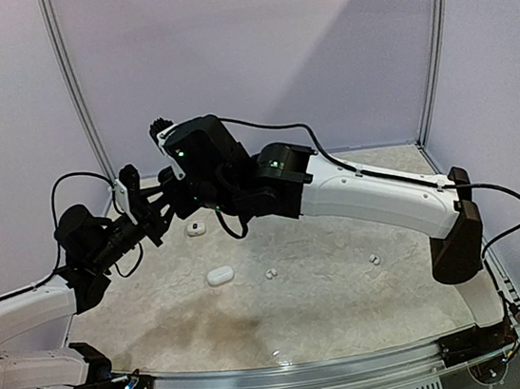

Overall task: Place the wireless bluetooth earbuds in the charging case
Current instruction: Insert the left earbud into the left side groove of the charging case.

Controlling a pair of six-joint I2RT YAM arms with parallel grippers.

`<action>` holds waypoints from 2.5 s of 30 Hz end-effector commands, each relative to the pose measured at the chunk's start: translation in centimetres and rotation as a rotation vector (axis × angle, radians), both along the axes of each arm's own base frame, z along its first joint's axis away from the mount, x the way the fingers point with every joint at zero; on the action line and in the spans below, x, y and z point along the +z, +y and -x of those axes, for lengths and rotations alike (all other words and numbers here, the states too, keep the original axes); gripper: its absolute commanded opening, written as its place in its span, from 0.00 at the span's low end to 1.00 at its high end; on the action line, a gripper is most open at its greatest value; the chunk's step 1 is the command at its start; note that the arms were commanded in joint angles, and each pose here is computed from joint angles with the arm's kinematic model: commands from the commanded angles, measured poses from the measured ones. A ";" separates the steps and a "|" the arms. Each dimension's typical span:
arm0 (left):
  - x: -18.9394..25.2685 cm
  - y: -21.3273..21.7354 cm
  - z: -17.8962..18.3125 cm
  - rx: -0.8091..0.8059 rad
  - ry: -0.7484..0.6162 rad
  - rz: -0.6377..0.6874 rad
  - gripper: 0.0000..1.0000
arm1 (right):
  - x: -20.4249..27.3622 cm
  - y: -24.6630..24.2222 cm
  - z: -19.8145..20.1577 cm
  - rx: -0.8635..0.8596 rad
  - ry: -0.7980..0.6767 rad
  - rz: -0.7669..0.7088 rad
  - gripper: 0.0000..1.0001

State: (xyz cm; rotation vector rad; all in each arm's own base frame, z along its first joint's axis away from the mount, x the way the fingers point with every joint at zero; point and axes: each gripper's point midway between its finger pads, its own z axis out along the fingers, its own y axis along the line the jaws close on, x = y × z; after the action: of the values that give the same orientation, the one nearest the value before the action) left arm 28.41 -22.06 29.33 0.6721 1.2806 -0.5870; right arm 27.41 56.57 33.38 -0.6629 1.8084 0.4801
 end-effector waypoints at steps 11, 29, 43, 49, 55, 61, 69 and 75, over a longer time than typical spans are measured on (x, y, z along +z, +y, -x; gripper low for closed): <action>3.4 -0.2 1.0 -0.021 -0.086 0.055 0.00 | -7.0 0.3 1.0 0.078 0.089 0.210 0.07; 3.4 -0.7 1.6 -0.071 -0.081 0.066 0.00 | -7.1 -0.2 -0.8 0.040 0.113 0.176 0.07; 3.5 -0.6 1.3 -0.056 -0.047 0.092 0.00 | -8.6 -0.1 0.4 0.106 0.162 0.221 0.21; 3.5 -0.5 1.5 -0.062 -0.026 0.093 0.00 | -9.6 -1.0 0.5 0.115 0.222 0.258 0.21; 3.4 -0.9 2.1 -0.109 0.009 0.101 0.00 | -9.7 -1.1 0.2 0.114 0.228 0.258 0.21; 3.7 -1.3 2.3 -0.151 0.071 0.143 0.00 | -10.8 -1.6 0.8 0.143 0.273 0.302 0.25; 4.1 -1.4 2.6 -0.181 0.107 0.174 0.00 | -11.6 -2.4 1.5 0.154 0.332 0.330 0.27; 4.1 -1.9 3.3 -0.227 0.121 0.166 0.00 | -11.6 -3.1 1.0 0.105 0.361 0.319 0.27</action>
State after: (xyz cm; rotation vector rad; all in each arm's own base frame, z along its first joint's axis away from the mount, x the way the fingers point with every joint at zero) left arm 27.28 -23.21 25.79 0.6073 1.5260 -0.8538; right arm 26.92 54.84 28.64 -0.8661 2.0363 0.5265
